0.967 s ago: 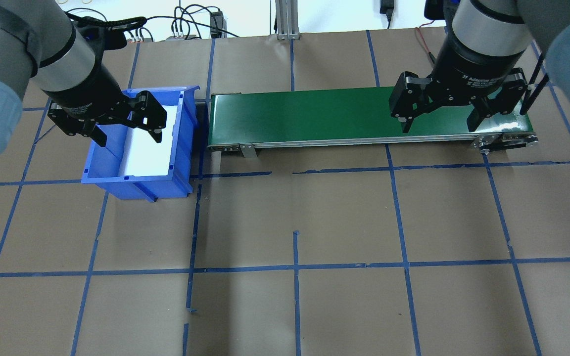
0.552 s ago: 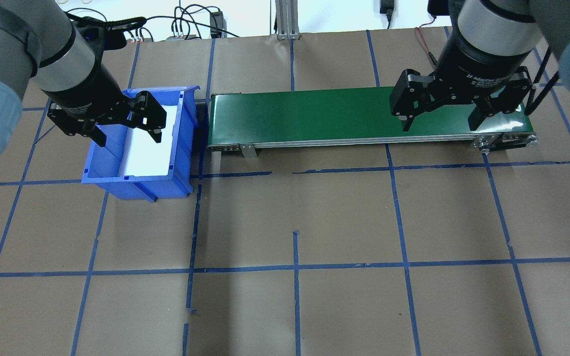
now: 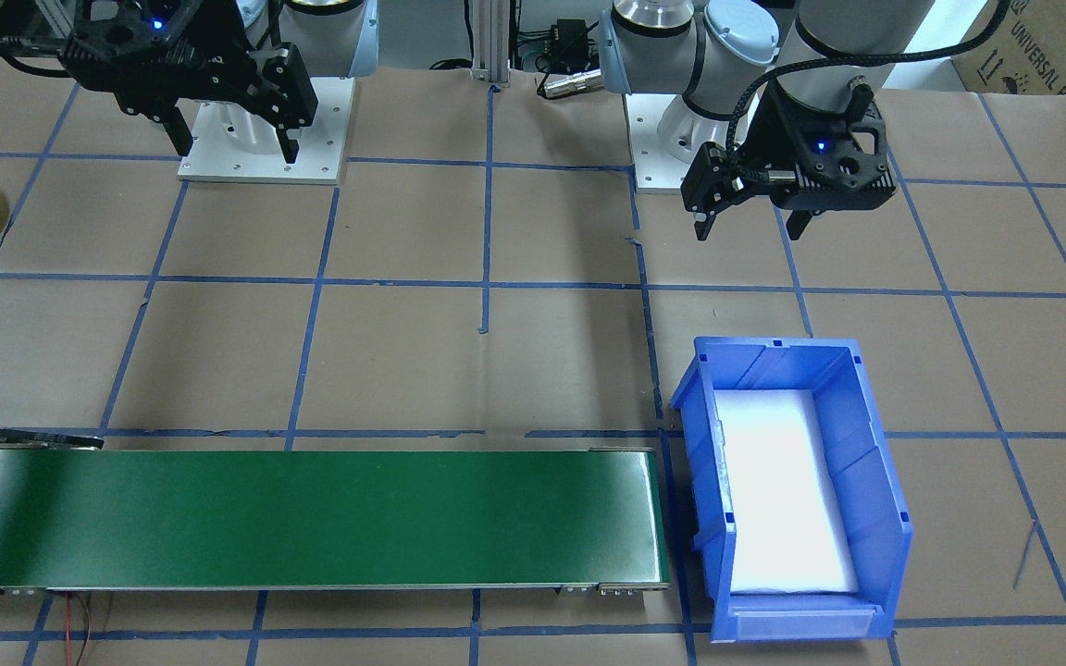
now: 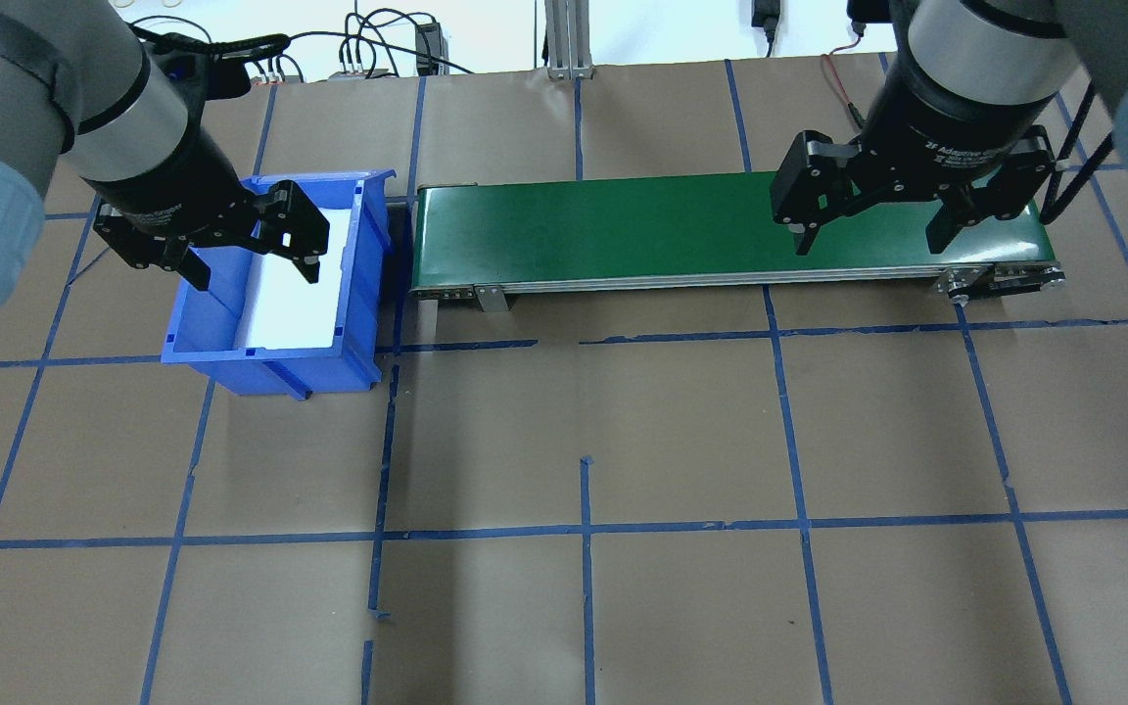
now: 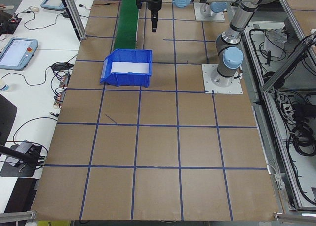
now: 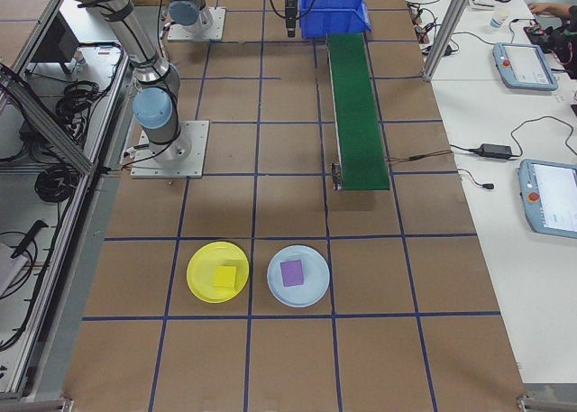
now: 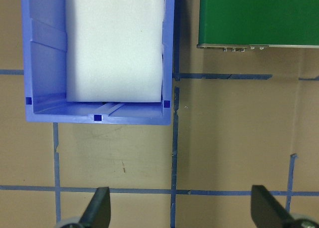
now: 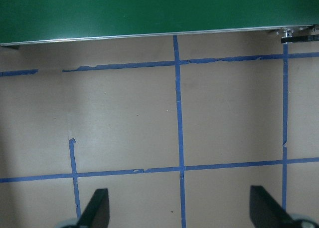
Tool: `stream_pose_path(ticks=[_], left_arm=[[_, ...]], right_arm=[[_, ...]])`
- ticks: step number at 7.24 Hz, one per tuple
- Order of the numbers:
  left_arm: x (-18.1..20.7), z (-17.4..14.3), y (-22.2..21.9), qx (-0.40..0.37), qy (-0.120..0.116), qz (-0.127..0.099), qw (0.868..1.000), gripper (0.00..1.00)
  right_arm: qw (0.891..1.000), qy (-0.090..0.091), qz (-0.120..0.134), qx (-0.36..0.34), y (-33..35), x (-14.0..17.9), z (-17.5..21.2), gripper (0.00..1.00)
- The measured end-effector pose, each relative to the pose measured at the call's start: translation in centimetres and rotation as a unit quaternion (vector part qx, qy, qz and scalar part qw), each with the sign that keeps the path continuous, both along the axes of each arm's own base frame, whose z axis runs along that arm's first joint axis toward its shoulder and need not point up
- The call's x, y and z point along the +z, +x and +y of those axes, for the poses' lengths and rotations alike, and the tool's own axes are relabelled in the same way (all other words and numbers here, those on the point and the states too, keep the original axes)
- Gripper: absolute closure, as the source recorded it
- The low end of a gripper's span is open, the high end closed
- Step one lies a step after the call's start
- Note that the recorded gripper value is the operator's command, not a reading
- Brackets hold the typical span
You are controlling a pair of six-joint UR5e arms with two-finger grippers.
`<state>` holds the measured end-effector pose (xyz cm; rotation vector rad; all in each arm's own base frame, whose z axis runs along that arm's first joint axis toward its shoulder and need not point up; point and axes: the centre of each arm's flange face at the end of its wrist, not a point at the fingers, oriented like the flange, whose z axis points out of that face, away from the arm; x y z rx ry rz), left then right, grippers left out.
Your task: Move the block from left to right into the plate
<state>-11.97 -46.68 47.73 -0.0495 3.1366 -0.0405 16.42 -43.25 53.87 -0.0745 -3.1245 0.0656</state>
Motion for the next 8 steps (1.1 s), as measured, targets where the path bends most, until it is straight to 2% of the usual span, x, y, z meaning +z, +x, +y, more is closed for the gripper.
stream_pose_path(ticks=[8], left_arm=[[-0.26,0.06,0.06,-0.001,0.003,-0.001,1.0,0.0]], right_arm=[[1.0,0.0,-0.001,0.001,0.09,0.03,0.12,0.0]])
